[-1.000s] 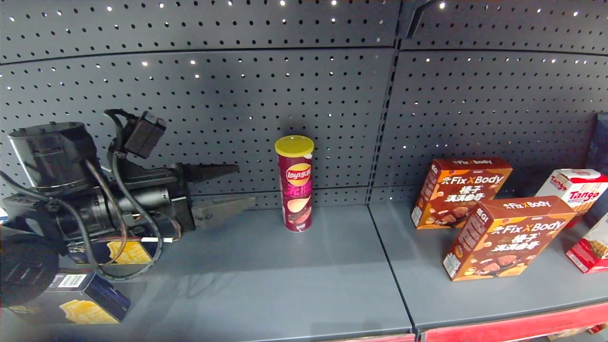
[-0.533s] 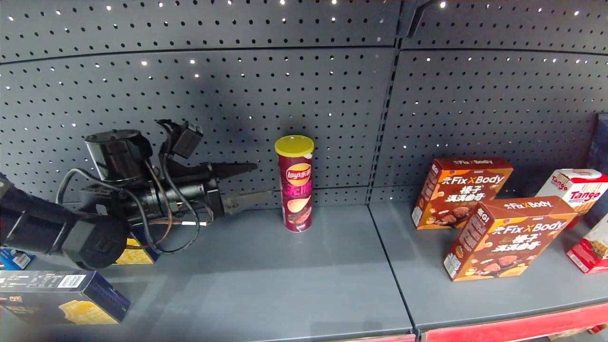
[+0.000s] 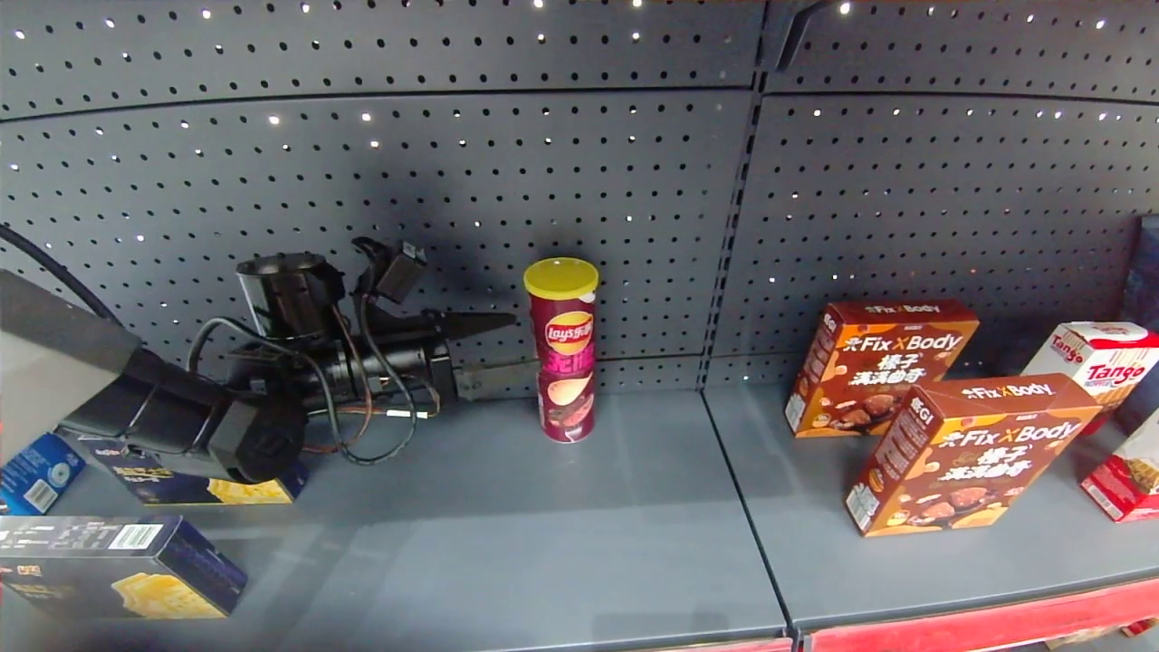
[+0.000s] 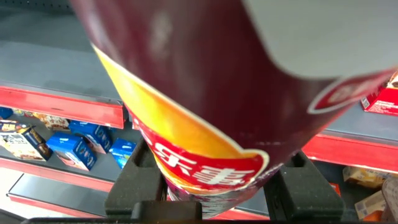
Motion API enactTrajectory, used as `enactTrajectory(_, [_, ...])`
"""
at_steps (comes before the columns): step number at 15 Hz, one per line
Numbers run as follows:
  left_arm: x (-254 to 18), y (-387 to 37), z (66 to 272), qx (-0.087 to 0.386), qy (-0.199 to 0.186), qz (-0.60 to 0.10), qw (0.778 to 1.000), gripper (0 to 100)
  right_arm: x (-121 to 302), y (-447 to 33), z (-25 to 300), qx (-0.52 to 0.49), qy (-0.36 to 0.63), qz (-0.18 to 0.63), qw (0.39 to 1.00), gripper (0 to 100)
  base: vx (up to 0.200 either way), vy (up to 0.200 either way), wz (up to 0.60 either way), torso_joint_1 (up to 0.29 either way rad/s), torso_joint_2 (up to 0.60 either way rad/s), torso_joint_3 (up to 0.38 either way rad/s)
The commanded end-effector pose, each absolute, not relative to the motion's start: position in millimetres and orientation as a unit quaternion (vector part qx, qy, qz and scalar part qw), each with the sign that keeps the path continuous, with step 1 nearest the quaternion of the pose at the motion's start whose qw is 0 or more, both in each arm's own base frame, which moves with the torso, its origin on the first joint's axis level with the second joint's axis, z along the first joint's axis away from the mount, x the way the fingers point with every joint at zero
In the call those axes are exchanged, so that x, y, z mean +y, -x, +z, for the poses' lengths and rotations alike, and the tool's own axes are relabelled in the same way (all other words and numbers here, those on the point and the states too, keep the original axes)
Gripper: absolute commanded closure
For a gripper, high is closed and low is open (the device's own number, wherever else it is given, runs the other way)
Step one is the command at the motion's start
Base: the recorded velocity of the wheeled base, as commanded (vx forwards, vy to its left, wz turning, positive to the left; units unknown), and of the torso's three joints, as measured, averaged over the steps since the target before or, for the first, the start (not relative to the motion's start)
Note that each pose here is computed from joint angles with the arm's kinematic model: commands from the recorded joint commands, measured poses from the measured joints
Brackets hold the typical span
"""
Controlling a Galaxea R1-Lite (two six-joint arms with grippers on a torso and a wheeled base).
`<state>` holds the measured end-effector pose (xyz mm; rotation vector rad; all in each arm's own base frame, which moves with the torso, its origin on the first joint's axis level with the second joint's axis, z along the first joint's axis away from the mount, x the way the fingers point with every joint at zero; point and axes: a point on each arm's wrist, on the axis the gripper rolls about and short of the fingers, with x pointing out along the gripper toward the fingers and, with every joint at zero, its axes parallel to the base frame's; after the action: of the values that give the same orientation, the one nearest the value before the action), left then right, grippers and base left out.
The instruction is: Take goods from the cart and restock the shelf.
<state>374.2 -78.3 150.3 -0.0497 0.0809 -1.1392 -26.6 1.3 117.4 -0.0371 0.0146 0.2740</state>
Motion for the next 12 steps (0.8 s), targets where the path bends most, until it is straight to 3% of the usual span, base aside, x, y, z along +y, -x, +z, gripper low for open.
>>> enactTrajectory(1, [-80.5, -378.9, 144.4, 0.043, 0.026, -0.541, 0.84, 0, 1.3, 26.4, 117.0, 0.009, 0.019, 0.137, 0.99, 100, 0.0, 0.0, 0.0, 0.0, 0.0, 0.0])
enactTrajectory(8, [-100.8, -389.3, 138.2, 0.046, 0.028, -0.556, 0.83, 0, 1.4, 25.7, 115.5, 0.012, 0.018, 0.137, 0.99, 100, 0.0, 0.0, 0.0, 0.0, 0.0, 0.0])
enactTrajectory(12, [-102.7, -393.7, 126.1, 0.059, 0.033, -0.547, 0.834, 0, 1.4, 25.4, 114.5, 0.014, 0.018, 0.137, 0.99, 100, 0.0, 0.0, 0.0, 0.0, 0.0, 0.0])
